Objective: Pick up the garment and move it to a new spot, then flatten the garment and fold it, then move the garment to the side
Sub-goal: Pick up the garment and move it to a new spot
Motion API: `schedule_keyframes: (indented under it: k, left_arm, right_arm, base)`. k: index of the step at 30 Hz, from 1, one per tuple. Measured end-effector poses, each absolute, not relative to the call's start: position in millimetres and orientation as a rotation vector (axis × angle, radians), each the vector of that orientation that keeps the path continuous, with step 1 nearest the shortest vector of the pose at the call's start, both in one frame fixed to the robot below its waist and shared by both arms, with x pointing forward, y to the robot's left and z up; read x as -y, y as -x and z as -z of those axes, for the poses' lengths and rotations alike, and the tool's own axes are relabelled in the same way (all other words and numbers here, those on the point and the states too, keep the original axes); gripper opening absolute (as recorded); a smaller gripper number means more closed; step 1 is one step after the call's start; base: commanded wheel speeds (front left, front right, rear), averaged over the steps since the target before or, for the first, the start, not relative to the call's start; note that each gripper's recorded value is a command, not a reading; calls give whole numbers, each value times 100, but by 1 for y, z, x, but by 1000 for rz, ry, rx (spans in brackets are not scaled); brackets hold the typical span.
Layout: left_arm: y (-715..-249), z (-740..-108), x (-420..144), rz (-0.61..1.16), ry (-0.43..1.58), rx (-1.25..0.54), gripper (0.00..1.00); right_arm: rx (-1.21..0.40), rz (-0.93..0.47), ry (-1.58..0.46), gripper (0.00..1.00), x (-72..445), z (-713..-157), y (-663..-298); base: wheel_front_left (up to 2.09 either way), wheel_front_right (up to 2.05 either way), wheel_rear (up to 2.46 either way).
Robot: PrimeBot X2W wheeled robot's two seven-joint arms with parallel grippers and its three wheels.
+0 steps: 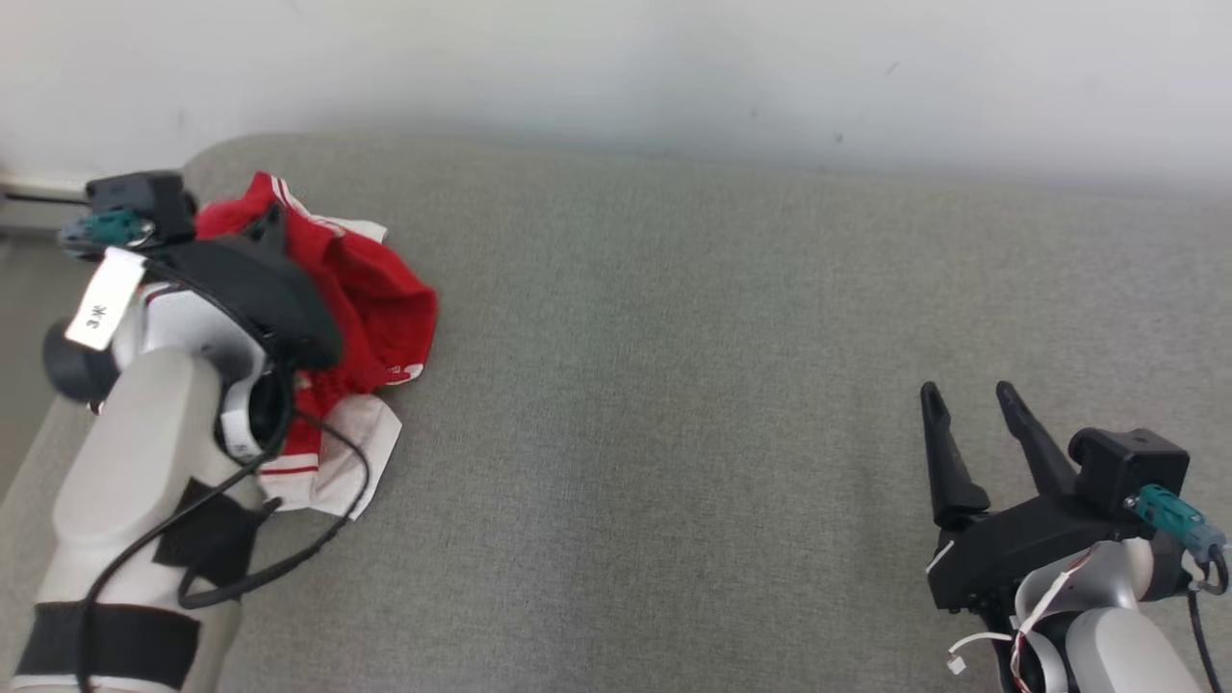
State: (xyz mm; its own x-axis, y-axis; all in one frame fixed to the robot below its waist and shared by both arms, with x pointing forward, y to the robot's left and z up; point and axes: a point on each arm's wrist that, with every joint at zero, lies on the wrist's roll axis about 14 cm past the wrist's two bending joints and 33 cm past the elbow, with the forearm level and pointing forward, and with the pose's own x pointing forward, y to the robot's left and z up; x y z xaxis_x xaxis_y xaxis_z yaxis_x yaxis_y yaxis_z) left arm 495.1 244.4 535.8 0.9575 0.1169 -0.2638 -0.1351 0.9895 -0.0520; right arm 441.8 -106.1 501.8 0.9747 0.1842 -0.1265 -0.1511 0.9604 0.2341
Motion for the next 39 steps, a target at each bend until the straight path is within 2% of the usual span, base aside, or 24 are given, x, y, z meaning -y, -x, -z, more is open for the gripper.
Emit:
schedule_keyframes:
  k: [5, 14, 26, 31, 35, 36, 37, 38, 39]
  left_arm:
    - [-503, -577, -187, 39, 68, -133, 0]
    - [-496, -628, -61, 378, 77, 7, 0]
    - [-471, -624, 43, 652, 115, -31, 0]
    - [-433, -632, 110, 843, 171, -32, 0]
    - [-413, -621, 140, 933, 172, -81, 0]
    - [-405, -612, 148, 965, 165, -113, 11]
    - [-399, -605, 153, 988, 164, -138, 69]
    - [-395, -598, 157, 1004, 161, -164, 100]
    - [-392, -591, 160, 1015, 157, -194, 100]
  right_arm:
    - [-138, -144, -246, 100, 111, -508, -432]
    - [-102, -23, -244, 100, 154, -515, -408]
    - [-67, 132, -252, 100, 205, -522, -374]
    - [-63, 185, -255, 100, 221, -522, -360]
    - [-60, 223, -256, 100, 233, -522, -353]
    - [-61, 231, -256, 100, 235, -521, -352]
    - [-63, 240, -256, 100, 238, -521, -351]
    - [-66, 249, -255, 100, 240, -519, -350]
    - [-71, 256, -254, 100, 243, -517, -350]
  base:
    - [0, 0, 0]
    - [0, 0, 0]
    - [0, 0, 0]
    - [0, 0, 0]
    - [0, 0, 0]
    - [0, 0, 0]
    - [0, 0, 0]
    - [0, 0, 0]
    - [0, 0, 0]
